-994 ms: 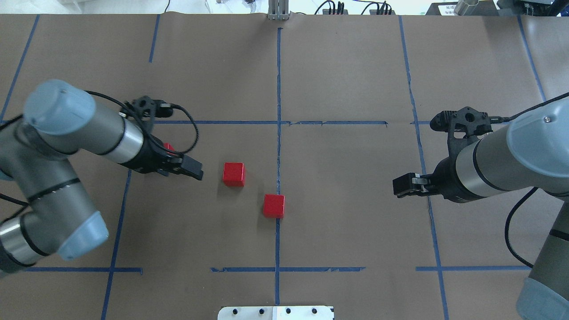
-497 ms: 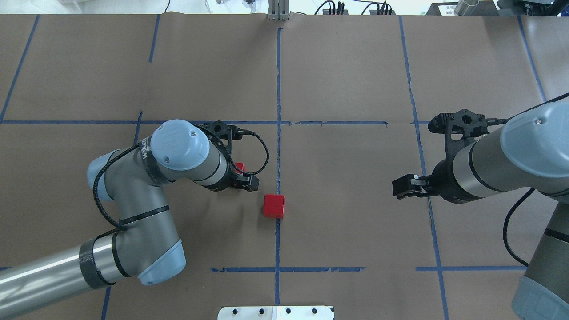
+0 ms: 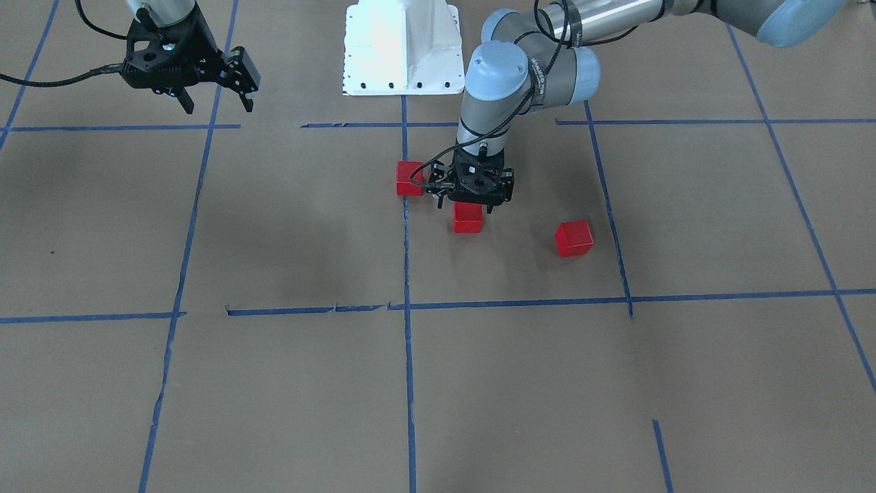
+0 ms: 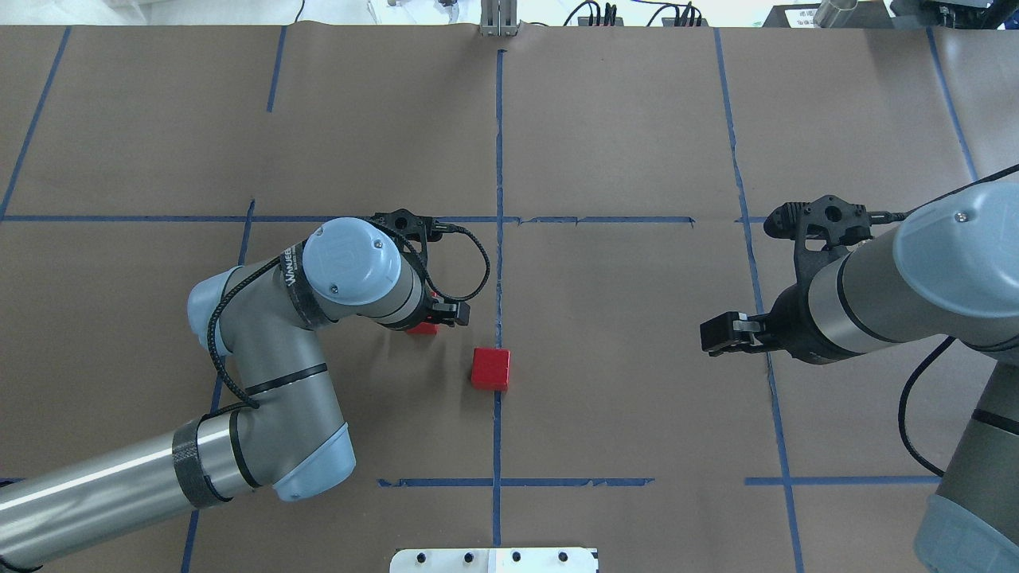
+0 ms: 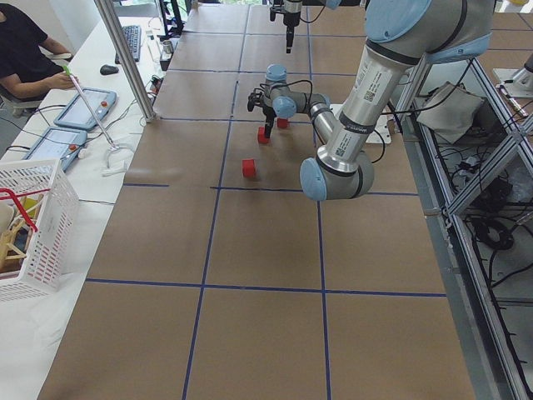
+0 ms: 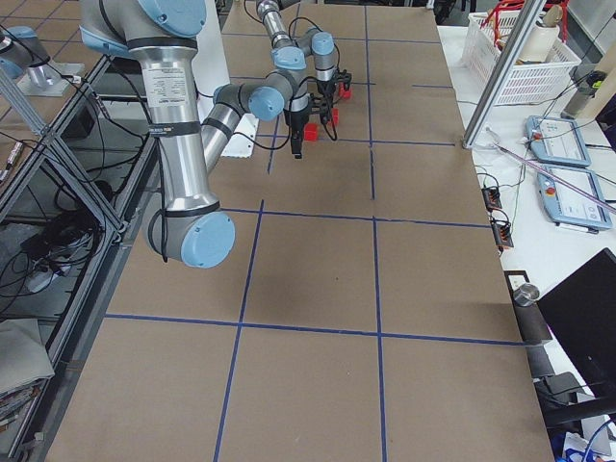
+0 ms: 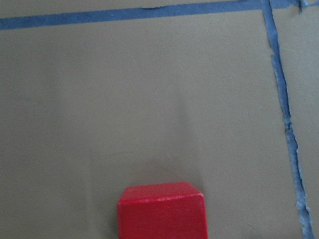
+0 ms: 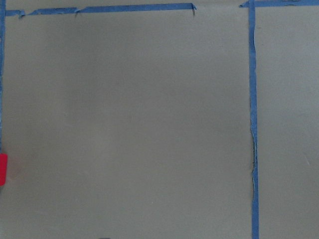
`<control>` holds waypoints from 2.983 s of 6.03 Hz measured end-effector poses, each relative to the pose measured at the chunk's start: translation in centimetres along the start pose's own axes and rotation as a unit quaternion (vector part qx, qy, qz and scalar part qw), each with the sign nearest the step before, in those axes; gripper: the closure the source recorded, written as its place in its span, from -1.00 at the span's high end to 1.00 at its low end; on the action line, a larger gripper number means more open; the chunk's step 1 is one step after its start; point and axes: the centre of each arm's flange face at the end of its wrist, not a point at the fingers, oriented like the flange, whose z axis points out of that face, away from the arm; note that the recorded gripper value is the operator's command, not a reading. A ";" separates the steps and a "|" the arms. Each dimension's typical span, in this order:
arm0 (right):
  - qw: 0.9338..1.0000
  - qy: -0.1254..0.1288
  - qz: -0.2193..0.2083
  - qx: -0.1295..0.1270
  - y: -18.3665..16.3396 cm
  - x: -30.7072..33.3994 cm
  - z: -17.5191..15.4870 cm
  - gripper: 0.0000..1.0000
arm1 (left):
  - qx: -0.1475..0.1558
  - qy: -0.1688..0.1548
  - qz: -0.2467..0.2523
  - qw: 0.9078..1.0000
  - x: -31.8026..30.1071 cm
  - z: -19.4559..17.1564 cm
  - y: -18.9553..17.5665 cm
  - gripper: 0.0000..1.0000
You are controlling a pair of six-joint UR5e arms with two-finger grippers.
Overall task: Form red blocks into L shape at center
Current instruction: 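Reach the left gripper to the nearer red cube and grasp it, then carry the cube with the left gripper and set it beside the center cube, then open the left gripper and move it toward the last red cube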
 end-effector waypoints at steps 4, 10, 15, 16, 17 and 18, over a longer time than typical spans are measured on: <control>1.000 0.002 0.000 -0.001 -0.1 0.0 0.3 1.00 | 0.056 -0.028 0.006 0.998 0.7 0.7 -0.5 -0.90; 1.000 0.000 0.001 0.001 0.0 -0.1 0.0 1.00 | 0.067 0.001 -0.049 0.997 9.7 -0.7 1.4 -0.99; 1.000 -0.001 0.003 0.001 0.0 -0.2 -0.1 1.00 | 0.076 -0.012 -0.054 0.996 11.3 0.4 3.7 0.66; 1.000 -0.001 0.003 0.001 0.0 -0.2 0.0 1.00 | 0.075 -0.014 -0.054 0.996 11.2 0.6 3.7 0.90; 1.000 0.000 0.003 0.000 0.0 -0.2 0.1 1.00 | 0.075 -0.014 -0.054 0.996 11.1 0.6 3.7 0.99; 1.000 0.001 0.002 0.000 0.0 -0.1 0.2 1.00 | 0.076 -0.015 -0.054 0.996 11.1 0.7 3.7 0.99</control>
